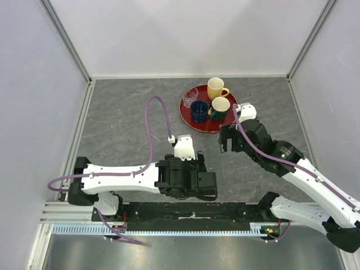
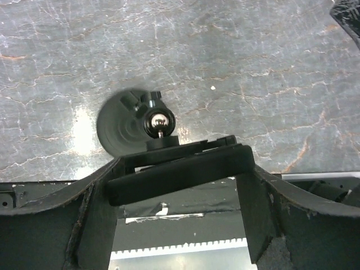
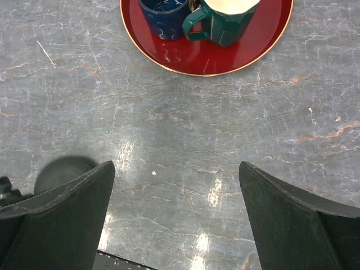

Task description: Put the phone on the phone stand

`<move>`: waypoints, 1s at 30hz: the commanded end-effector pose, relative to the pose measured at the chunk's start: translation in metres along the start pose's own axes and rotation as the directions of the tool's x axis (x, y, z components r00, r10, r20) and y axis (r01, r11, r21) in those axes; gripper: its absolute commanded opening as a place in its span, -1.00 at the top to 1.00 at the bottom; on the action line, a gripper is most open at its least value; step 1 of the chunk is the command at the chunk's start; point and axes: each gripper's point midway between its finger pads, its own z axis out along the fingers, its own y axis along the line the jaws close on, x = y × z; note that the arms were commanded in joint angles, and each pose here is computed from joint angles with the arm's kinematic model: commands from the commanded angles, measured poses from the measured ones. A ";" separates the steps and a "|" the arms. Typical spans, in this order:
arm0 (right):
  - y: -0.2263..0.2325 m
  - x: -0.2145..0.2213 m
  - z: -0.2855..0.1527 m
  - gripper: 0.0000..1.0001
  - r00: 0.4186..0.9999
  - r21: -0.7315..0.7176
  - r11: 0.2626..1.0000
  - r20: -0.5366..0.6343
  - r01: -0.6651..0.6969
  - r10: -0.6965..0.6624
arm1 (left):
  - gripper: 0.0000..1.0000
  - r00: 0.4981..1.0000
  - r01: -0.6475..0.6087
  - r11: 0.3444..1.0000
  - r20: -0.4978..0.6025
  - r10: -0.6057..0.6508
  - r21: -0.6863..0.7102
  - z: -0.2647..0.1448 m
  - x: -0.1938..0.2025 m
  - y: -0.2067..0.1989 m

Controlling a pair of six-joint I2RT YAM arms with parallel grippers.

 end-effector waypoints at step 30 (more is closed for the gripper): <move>0.019 0.003 0.016 -0.96 1.000 -0.062 0.998 -0.008 -0.019 0.019 | 0.95 0.964 -0.256 0.827 0.201 0.177 0.501 -0.039 -0.035 -0.025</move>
